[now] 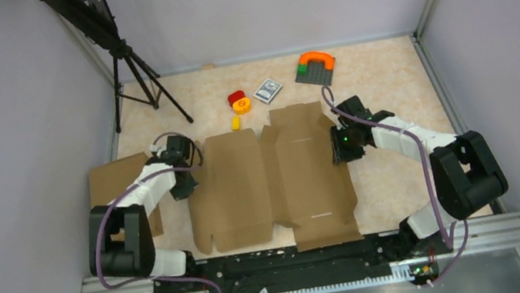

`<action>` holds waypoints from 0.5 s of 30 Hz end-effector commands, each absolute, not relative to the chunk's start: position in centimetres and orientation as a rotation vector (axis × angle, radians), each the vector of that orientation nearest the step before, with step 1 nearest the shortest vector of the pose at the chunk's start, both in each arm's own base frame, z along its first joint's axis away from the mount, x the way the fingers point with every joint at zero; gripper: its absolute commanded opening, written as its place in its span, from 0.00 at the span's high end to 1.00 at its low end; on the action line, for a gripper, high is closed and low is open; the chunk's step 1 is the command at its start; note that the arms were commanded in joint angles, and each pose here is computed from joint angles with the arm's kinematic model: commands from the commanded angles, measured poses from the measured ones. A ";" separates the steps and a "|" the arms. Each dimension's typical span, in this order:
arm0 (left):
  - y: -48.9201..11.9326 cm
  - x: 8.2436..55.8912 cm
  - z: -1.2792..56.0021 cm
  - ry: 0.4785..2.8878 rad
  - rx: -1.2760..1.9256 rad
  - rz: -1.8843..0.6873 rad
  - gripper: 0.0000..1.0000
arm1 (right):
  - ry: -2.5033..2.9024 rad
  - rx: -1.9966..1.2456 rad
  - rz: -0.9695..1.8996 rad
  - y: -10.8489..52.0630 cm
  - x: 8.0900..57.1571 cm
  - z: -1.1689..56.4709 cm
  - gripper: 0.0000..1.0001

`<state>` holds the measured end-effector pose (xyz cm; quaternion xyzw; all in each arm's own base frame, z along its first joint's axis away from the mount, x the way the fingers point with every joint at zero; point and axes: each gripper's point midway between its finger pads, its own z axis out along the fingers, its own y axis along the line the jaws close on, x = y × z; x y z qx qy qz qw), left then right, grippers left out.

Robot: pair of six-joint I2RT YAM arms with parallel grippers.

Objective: Fold the paper box

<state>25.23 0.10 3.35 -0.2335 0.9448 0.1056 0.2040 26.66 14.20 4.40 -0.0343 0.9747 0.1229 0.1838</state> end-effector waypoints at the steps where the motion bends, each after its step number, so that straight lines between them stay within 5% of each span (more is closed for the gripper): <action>1: -1.2 25.8 1.9 2.704 -0.643 0.224 0.99 | 2.730 -0.128 0.386 15.1 26.6 4.7 0.69; 15: -6.8 25.9 1.7 2.790 -0.497 -0.096 1.00 | 2.732 -0.164 0.406 16.0 26.5 5.0 0.68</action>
